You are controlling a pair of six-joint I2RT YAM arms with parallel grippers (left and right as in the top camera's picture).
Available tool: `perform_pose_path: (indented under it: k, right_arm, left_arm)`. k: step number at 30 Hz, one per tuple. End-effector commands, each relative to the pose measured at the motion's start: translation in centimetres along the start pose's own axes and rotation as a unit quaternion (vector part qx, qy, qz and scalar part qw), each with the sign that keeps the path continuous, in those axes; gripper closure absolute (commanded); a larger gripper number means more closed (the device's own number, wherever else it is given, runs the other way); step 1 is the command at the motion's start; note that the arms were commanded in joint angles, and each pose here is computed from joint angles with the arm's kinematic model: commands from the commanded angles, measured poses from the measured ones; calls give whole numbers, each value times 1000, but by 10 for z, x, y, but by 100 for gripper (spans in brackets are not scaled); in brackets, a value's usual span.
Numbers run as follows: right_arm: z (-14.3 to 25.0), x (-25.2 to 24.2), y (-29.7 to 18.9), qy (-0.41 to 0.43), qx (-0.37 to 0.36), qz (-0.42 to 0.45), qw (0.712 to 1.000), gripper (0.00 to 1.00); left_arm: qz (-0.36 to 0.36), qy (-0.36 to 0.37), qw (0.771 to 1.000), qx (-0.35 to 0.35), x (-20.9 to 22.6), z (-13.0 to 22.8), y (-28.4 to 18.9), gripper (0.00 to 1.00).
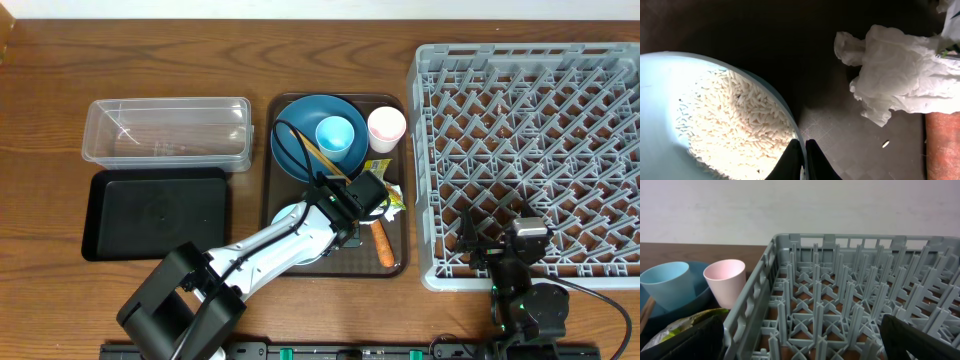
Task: Sort waste into correct bins and load items into the dishwasher rack
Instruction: 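Grasp the rim of the white rice bowl with the left gripper, then lift the bowl and carry it left over the black tray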
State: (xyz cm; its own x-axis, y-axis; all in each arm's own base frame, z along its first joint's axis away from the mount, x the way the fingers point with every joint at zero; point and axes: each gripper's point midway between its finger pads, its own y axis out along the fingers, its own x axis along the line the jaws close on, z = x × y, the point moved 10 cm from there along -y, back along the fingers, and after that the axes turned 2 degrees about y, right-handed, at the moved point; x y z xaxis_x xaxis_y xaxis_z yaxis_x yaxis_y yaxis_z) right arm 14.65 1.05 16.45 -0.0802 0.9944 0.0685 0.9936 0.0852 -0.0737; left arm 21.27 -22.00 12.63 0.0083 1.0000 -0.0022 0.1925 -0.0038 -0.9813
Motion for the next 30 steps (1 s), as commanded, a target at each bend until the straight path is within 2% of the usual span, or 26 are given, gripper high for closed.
perform_pose_path:
  k: [1, 7, 17, 30]
  right_arm:
    - [0, 1, 0, -9, -1, -4, 1000, 1]
    - [0, 1, 0, -9, -1, -3, 1000, 1]
    - [0, 1, 0, -9, -1, -3, 1000, 1]
    - [0, 1, 0, -9, -1, -3, 1000, 1]
  left_arm:
    - [-12, 4, 1000, 3, 2, 2, 3, 94]
    - [5, 34, 999, -14, 2, -1, -11, 94]
    - [52, 40, 995, -74, 14, -8, -56, 94]
    - [48, 20, 993, -104, 62, -22, -90, 94]
